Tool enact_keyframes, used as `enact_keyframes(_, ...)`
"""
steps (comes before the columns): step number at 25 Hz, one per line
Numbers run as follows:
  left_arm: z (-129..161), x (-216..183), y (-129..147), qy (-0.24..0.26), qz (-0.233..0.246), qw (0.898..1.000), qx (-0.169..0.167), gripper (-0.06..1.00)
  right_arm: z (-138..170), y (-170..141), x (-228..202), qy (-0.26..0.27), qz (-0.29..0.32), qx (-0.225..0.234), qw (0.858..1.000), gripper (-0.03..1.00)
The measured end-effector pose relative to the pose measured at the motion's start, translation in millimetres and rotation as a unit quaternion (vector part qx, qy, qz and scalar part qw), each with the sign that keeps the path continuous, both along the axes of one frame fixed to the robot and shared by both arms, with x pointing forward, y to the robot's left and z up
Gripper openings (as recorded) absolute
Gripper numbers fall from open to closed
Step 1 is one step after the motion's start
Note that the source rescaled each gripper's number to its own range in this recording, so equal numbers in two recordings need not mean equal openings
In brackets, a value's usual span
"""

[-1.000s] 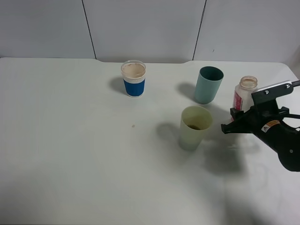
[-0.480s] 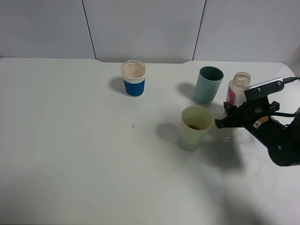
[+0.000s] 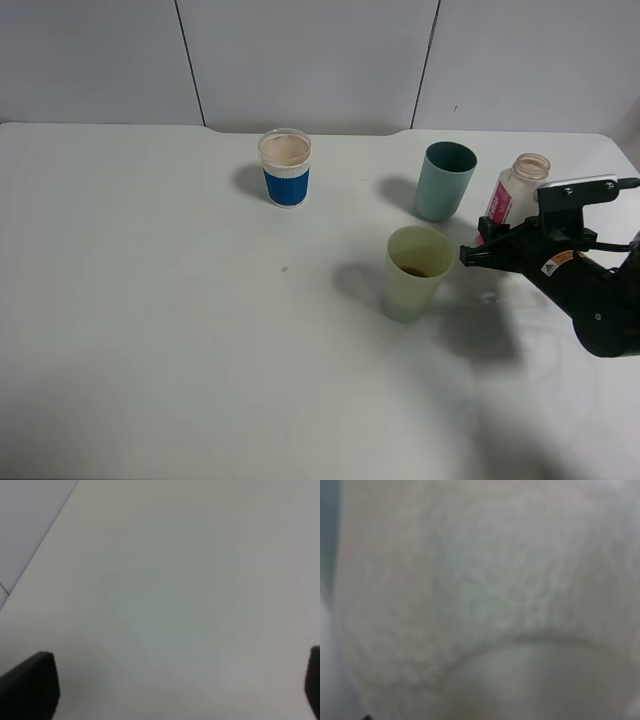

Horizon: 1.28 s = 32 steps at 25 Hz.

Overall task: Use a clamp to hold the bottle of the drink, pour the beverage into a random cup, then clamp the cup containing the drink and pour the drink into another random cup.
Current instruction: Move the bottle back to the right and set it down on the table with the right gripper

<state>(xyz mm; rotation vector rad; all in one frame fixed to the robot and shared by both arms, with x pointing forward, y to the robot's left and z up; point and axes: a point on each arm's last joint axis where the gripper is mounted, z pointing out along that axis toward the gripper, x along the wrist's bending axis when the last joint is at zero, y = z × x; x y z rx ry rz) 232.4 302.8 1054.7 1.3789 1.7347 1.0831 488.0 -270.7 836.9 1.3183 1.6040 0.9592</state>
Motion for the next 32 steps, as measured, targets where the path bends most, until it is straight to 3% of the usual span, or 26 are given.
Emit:
enact_keyframes(24,0.0,0.0,0.0,0.0,0.0,1.0,0.0,1.0,-0.3,0.1,-1.1,0.003,-0.001,0.006,1.0,0.01)
enact_keyframes(27,0.0,0.0,0.0,0.0,0.0,1.0,0.0,1.0,-3.1,-0.3,-4.7,0.018,-0.001,0.005,1.0,0.1)
enact_keyframes(29,0.0,0.0,0.0,0.0,0.0,1.0,0.0,1.0,-11.0,-0.8,-10.7,0.055,0.0,0.002,0.998,0.21)
enact_keyframes(32,0.0,0.0,0.0,0.0,0.0,1.0,0.0,1.0,-13.0,-0.9,-12.6,0.065,-0.005,0.012,0.998,0.41)
